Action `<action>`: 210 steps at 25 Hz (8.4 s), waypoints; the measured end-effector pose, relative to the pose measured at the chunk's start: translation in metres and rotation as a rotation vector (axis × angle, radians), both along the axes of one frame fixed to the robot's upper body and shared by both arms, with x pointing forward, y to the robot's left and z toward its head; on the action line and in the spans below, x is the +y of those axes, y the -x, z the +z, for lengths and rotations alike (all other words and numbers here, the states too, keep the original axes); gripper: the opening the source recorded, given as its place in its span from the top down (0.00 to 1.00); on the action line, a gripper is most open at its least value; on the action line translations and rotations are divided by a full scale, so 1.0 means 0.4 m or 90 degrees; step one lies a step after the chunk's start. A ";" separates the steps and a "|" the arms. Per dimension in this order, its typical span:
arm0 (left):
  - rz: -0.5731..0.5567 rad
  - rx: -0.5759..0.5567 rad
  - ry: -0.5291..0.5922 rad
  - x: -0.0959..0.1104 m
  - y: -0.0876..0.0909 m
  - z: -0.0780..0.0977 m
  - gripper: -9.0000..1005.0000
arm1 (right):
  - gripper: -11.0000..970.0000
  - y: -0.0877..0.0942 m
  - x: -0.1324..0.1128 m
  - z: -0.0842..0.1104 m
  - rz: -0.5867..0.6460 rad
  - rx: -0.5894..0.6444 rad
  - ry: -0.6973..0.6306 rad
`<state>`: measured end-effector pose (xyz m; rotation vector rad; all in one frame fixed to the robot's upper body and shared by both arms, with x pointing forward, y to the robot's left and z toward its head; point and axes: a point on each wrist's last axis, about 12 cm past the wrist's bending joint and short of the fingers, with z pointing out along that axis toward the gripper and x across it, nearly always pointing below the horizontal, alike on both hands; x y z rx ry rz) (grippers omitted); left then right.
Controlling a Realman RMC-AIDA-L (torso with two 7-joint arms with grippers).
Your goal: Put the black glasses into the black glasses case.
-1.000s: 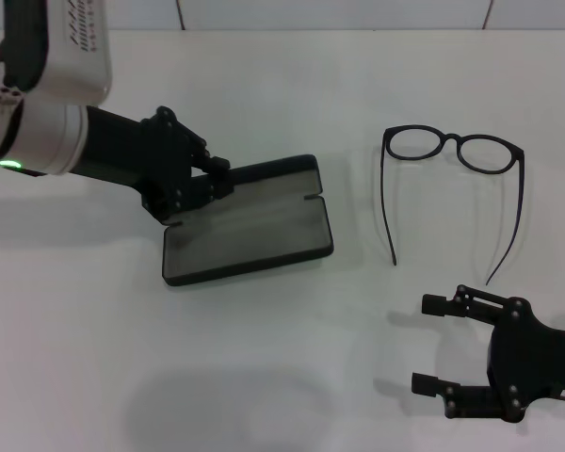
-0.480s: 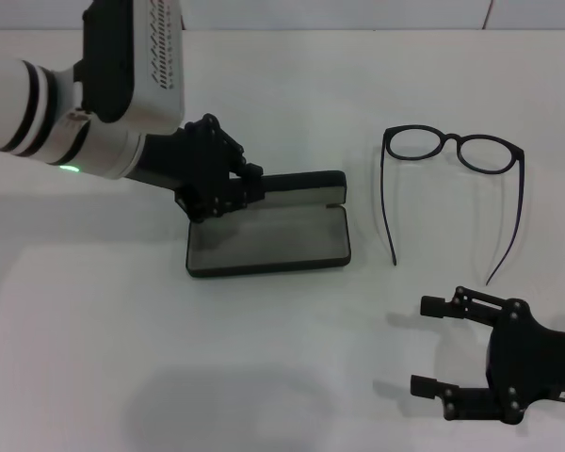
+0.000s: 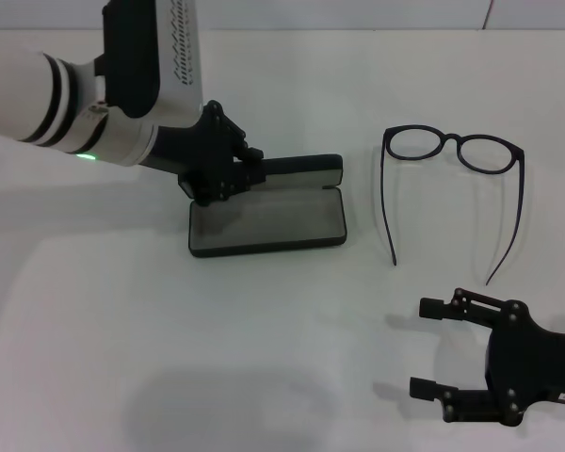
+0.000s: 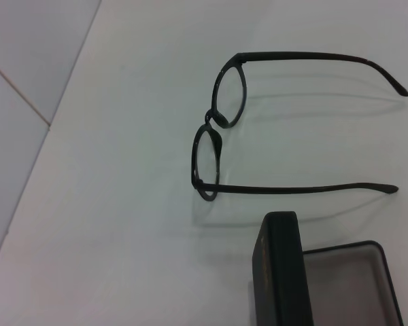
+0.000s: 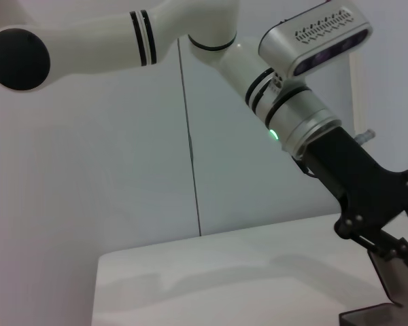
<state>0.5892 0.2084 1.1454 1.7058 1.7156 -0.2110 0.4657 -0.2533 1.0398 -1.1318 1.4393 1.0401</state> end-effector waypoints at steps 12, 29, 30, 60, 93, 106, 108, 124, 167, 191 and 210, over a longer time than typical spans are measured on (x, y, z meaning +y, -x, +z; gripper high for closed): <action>0.006 -0.015 -0.004 0.002 -0.010 -0.005 0.73 | 0.14 0.000 0.000 0.000 0.001 0.000 0.001; 0.009 -0.014 0.016 0.000 -0.005 -0.011 0.71 | 0.14 -0.001 -0.001 0.000 -0.003 0.000 0.000; 0.009 -0.014 0.021 -0.001 -0.005 -0.009 0.71 | 0.14 -0.001 -0.002 0.000 -0.003 0.000 0.000; 0.132 0.282 0.486 0.315 0.280 -0.090 0.19 | 0.14 -0.246 -0.073 0.247 -0.042 0.128 0.184; 0.034 0.351 0.421 0.197 0.332 -0.242 0.19 | 0.14 -0.540 0.216 0.346 -0.091 -0.030 0.680; 0.037 0.357 0.419 0.200 0.337 -0.245 0.20 | 0.14 -0.544 0.233 0.295 -0.112 -0.066 0.669; 0.038 0.358 0.415 0.201 0.338 -0.246 0.20 | 0.14 -0.543 0.235 0.292 -0.111 -0.070 0.669; 0.043 0.358 0.411 0.200 0.336 -0.250 0.20 | 0.50 -0.537 0.245 0.284 -0.095 -0.073 0.668; 0.070 0.374 0.478 0.211 0.322 -0.216 0.20 | 0.94 -0.462 0.081 0.374 -0.089 0.132 0.404; 0.060 0.197 0.692 0.246 0.265 -0.101 0.53 | 0.94 -0.296 0.065 0.192 -0.053 0.149 0.070; -0.183 0.277 0.631 0.092 0.181 -0.026 0.99 | 0.94 -0.272 0.103 0.205 0.055 0.079 0.076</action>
